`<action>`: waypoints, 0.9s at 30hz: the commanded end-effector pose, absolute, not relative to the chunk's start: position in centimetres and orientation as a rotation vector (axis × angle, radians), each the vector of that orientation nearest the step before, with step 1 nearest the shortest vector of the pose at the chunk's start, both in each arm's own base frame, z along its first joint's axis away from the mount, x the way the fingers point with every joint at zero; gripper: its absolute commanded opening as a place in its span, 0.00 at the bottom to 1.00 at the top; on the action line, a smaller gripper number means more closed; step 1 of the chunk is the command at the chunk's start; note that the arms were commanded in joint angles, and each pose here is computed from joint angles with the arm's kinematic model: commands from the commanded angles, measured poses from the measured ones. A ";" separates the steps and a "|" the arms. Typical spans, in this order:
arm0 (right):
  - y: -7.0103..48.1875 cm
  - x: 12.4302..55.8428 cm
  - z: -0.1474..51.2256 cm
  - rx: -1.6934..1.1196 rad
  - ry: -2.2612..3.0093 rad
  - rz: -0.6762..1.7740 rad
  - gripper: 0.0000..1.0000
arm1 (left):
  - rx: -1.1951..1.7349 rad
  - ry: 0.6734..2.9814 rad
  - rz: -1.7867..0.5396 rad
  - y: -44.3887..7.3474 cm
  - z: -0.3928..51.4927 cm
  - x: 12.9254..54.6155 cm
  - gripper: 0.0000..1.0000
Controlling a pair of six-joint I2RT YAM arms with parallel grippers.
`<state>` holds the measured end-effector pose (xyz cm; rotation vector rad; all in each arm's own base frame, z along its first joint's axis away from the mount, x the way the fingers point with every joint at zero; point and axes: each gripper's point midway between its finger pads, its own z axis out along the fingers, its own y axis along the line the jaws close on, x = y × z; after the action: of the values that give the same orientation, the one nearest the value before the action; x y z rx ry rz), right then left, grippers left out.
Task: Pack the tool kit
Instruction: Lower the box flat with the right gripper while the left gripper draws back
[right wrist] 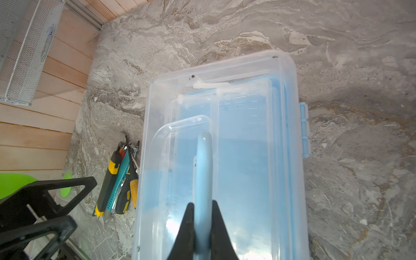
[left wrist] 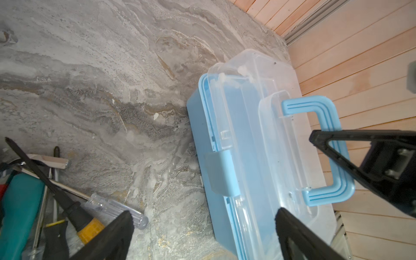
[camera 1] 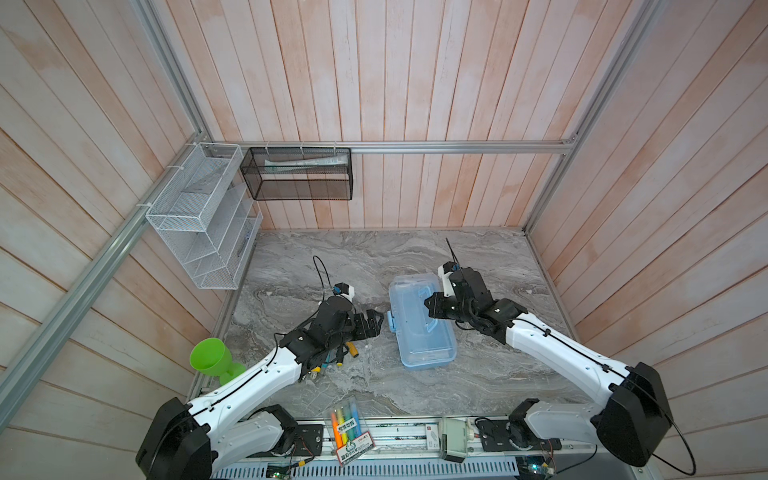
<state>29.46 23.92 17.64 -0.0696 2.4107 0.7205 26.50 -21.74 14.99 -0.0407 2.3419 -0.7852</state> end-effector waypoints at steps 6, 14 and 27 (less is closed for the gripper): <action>24.7 30.5 18.2 -0.084 2.381 0.704 0.00 | -0.017 2.361 -0.758 -22.0 12.8 27.1 1.00; 25.5 30.5 21.1 -0.058 2.305 0.904 0.00 | -0.011 2.390 -0.710 -21.9 10.9 27.5 0.99; 24.8 30.0 21.1 -0.022 2.276 1.039 0.00 | 0.044 2.448 -0.694 -23.1 8.9 28.2 1.00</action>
<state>29.81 24.01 18.29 0.0058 2.3860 0.9392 27.41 -22.38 7.97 0.0147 2.4830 -0.6682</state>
